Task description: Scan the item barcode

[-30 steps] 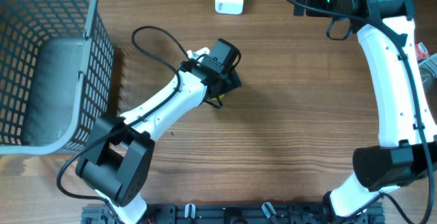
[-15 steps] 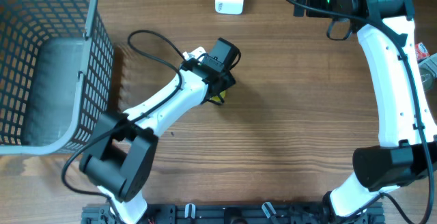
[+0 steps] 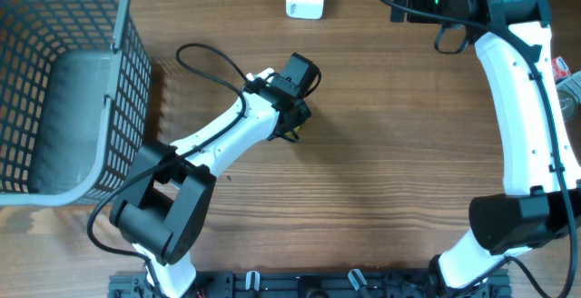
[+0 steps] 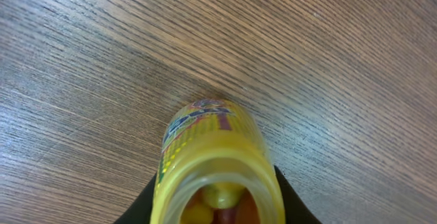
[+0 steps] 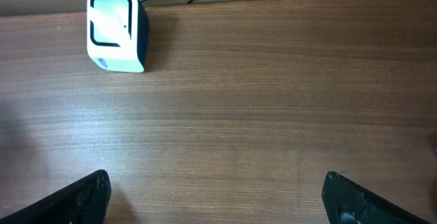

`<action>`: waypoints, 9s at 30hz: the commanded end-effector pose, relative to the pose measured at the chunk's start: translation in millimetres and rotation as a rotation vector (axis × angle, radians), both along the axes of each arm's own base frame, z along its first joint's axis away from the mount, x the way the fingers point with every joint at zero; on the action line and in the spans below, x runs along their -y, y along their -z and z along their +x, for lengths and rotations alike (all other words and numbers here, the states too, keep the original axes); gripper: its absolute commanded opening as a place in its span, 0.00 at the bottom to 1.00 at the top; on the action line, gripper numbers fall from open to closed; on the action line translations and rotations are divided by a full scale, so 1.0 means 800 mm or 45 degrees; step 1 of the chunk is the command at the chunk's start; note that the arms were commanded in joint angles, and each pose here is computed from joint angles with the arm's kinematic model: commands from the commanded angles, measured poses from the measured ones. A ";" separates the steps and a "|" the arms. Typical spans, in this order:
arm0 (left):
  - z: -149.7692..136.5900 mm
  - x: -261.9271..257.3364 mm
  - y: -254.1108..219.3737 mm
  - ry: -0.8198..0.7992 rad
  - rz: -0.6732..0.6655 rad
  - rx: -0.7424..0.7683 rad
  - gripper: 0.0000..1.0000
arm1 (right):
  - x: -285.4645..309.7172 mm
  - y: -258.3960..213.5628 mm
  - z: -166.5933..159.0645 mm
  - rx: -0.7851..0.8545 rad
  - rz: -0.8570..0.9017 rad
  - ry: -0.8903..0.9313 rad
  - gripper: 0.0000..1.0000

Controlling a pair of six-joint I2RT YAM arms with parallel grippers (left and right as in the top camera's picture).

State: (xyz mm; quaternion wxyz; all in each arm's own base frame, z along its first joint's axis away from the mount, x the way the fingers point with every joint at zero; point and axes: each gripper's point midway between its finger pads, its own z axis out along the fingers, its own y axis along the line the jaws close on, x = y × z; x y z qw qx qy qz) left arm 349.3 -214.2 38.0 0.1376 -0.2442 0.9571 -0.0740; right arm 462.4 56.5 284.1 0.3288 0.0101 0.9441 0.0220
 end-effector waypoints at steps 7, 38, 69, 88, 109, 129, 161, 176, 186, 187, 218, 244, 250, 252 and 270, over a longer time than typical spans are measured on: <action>-0.008 -0.009 0.008 0.198 0.083 -0.037 0.58 | -0.004 0.004 0.002 -0.009 -0.007 -0.020 1.00; -0.011 -0.011 0.009 0.199 0.089 -0.049 0.50 | -0.004 0.005 0.002 -0.010 -0.008 -0.020 1.00; -0.002 0.007 -0.050 1.437 0.403 0.237 0.61 | -0.004 0.004 0.002 -0.006 -0.008 -0.020 1.00; 0.003 0.013 -0.053 0.281 -0.032 0.130 1.00 | -0.004 0.004 0.002 -0.008 -0.007 -0.020 1.00; -0.018 -0.008 -0.021 -0.115 -0.027 -0.036 1.00 | -0.012 0.006 0.000 -0.021 0.027 -0.051 1.00; -0.009 0.002 -0.010 -0.104 -0.053 -0.025 0.64 | -0.012 0.006 0.000 -0.021 0.027 -0.051 1.00; -0.016 0.004 -0.009 0.914 0.225 0.038 0.55 | -0.012 0.006 0.000 -0.021 0.027 -0.052 1.00; -0.006 -0.004 -0.012 1.041 0.336 0.084 1.00 | -0.012 0.006 0.000 -0.021 0.027 -0.052 1.00; 0.002 0.024 -0.144 0.895 0.115 0.454 1.00 | -0.012 0.006 -0.001 -0.022 0.027 -0.052 1.00; 0.001 0.024 -0.154 0.894 0.102 0.480 1.00 | -0.012 0.006 -0.001 -0.023 0.026 -0.052 1.00; -0.106 -0.182 -0.383 0.302 0.460 0.995 1.00 | -0.234 0.192 -0.132 -0.697 0.037 -0.772 0.99; -0.147 -0.226 -0.374 0.281 0.584 0.910 1.00 | -0.308 0.291 -0.181 -0.769 -0.297 -1.087 1.00; -0.148 -0.230 -0.373 0.274 0.605 0.901 1.00 | -0.304 0.302 -0.161 -0.709 -0.377 -1.053 1.00; -0.148 -0.230 -0.373 0.274 0.605 0.901 1.00 | -0.312 0.301 -0.152 -0.660 -0.365 -1.064 1.00; -0.149 -0.234 -0.373 0.264 0.630 0.894 1.00 | -0.329 0.315 -0.150 -0.646 -0.302 -1.112 0.95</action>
